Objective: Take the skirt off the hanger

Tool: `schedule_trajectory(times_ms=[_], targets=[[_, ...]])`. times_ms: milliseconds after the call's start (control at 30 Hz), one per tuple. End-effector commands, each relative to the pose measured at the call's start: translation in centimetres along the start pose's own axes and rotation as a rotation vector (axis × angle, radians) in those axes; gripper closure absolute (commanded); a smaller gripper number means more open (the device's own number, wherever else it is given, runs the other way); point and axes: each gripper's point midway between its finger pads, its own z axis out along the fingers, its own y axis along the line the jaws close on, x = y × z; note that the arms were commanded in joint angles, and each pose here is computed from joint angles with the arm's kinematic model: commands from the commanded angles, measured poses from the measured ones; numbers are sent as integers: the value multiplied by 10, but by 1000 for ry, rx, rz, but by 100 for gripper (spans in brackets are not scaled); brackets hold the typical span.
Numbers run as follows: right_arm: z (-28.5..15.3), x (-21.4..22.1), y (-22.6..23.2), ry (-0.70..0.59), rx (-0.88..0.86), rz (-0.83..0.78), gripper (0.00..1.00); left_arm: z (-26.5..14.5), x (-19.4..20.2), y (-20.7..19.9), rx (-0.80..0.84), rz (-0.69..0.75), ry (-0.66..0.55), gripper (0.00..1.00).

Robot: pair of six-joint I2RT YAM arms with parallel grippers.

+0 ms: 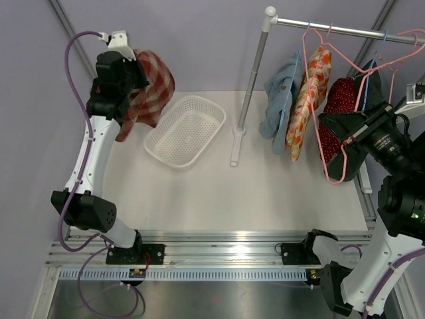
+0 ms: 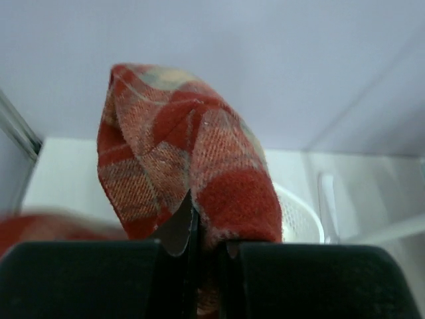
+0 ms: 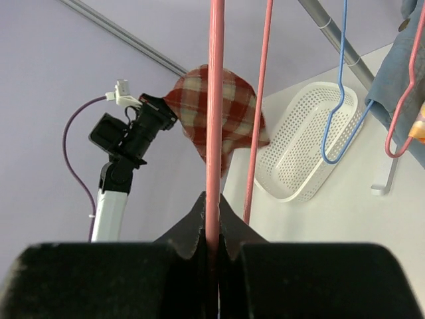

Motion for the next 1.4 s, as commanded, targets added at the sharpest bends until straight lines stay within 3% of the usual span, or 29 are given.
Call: schedule_trajectory(times_ms=[0, 333, 600, 633, 667, 700, 733, 833, 900, 933, 1100, 1367], targets=[[2, -5, -7, -20, 20, -54, 100, 5, -13, -33, 159, -45, -78, 100], [19, -18, -13, -3, 9, -36, 100, 25, 38, -61, 210, -7, 1, 100], [45, -40, -12, 27, -38, -33, 100, 59, 135, -44, 106, -44, 182, 100], [49, -42, -13, 29, -40, -35, 100, 66, 151, -34, 54, -54, 214, 81], [58, -46, -20, 33, -27, -23, 100, 68, 168, -32, 34, -81, 266, 54], [63, -43, -18, 50, -39, -31, 100, 71, 174, -30, 17, -97, 289, 5], [69, -41, -22, 62, -33, -32, 100, 71, 184, -27, -4, -113, 321, 1], [92, -36, -40, 106, 39, -61, 100, 57, 216, -25, -26, -161, 407, 1], [95, -44, -41, 94, 54, -105, 100, 42, 199, -33, 10, -170, 334, 1], [92, -43, -39, 98, 59, -114, 100, 35, 208, -30, 1, -158, 339, 1], [37, -53, -3, -38, 105, -250, 100, -1, 161, -56, 31, -88, 278, 1], [-43, -33, -21, -170, 325, -342, 100, -69, 114, -67, 123, -123, 172, 1]])
